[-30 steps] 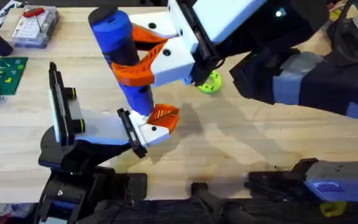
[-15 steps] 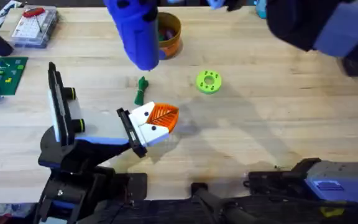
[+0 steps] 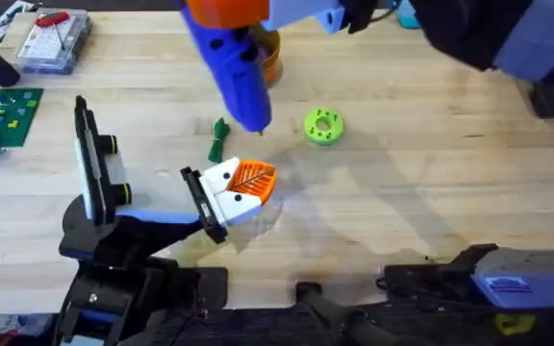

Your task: Pick up the gripper from the table and insert it into the empty holder that is missing its gripper. Then pick up a screw, insert it into the mounting hole, and use the screwdriver to tighten it. Finally, clean up the table by picking up the vegetable and placing it into the bucket.

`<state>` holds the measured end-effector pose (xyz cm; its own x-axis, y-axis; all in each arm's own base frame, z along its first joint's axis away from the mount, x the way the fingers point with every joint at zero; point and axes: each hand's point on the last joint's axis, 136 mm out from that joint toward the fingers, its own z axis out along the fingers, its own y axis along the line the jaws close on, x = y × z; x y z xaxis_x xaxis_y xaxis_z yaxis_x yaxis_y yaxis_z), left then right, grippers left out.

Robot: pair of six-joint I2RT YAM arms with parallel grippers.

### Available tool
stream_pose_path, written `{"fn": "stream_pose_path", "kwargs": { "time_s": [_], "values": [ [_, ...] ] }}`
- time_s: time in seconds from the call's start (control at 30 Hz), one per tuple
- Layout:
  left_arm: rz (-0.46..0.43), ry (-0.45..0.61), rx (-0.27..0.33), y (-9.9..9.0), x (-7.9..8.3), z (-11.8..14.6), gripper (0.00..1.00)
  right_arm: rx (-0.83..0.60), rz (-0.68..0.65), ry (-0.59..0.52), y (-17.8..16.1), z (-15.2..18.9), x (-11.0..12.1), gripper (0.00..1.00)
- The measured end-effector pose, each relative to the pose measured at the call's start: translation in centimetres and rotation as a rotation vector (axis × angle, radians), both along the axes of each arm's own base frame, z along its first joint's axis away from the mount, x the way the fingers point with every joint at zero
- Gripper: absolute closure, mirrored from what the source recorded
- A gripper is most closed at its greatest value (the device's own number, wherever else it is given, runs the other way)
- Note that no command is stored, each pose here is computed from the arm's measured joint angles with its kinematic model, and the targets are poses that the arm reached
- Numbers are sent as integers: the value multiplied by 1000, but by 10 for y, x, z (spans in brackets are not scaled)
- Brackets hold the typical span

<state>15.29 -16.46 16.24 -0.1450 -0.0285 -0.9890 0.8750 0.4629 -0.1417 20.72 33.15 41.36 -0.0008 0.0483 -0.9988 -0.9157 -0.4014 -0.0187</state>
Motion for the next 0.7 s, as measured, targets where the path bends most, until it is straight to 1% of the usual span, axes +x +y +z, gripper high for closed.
{"fn": "stream_pose_path", "kwargs": {
  "time_s": [0.07,0.13,0.23,0.33,0.4,0.5,0.7],
  "values": [
    [0,0,0,0,0,0,989,-46,-90,65,-3,-15,24,951],
    [0,0,0,0,0,0,989,-83,-193,94,-8,-31,48,951],
    [0,0,0,0,0,0,989,-168,-391,127,-22,-61,88,950],
    [0,0,0,0,0,0,989,-305,-570,154,-50,-92,120,951],
    [0,0,0,0,0,0,989,-410,-673,149,-74,-110,136,951],
    [0,0,0,0,0,0,989,-566,-807,67,-111,-126,152,950],
    [0,0,0,0,0,0,989,-861,-1009,-212,-166,-152,181,951]
  ]
}}
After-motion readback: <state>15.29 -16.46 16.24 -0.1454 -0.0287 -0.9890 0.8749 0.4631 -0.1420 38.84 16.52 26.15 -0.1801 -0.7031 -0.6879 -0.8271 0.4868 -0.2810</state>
